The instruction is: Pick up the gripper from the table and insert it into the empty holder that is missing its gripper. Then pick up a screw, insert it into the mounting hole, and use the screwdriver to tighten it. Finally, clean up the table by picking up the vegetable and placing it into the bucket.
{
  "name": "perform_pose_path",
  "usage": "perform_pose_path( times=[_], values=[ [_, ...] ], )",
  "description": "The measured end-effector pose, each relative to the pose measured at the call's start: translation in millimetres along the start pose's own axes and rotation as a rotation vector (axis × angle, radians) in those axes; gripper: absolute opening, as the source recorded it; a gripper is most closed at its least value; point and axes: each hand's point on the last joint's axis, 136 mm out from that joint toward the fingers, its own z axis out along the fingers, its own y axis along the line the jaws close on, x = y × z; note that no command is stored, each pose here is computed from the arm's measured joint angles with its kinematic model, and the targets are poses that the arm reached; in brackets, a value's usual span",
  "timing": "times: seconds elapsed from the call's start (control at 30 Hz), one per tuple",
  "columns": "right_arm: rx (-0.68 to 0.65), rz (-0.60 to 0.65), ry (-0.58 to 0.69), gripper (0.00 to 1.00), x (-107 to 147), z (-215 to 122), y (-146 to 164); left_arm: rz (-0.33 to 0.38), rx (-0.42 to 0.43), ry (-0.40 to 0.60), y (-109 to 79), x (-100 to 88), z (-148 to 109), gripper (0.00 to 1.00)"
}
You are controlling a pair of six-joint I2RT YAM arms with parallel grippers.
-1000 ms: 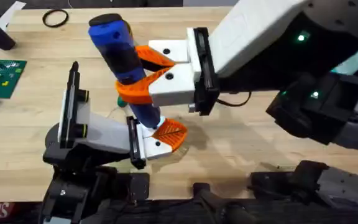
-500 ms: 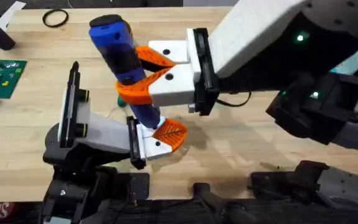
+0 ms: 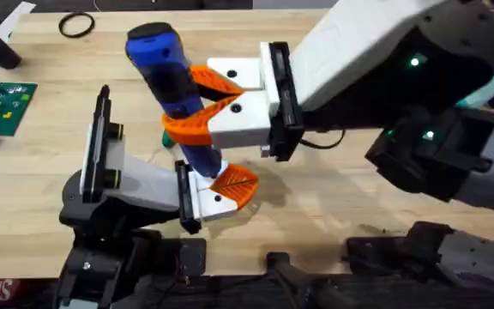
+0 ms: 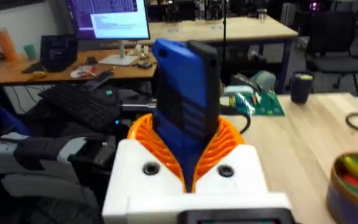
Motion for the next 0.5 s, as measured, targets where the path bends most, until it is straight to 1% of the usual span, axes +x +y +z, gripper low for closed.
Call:
perform_pose_path(
  times=[0.17,0.3,0.4,0.5],
  values=[
    [-0.023,-0.029,-0.079,0.028,-11,-2,6,0.006,-0.003,-0.001,0.5,-0.4,0,0.009],
    [-0.044,-0.106,-0.204,0.028,-45,-8,13,0.006,-0.003,-0.001,0.5,-0.3,0,0.009],
    [-0.037,-0.103,-0.227,0.028,-58,-12,10,0.006,-0.003,-0.001,0.5,-0.3,0,0.009],
    [-0.020,-0.089,-0.229,0.028,-62,-15,3,0.006,-0.003,-0.001,0.5,-0.3,0,0.009]
  ],
)
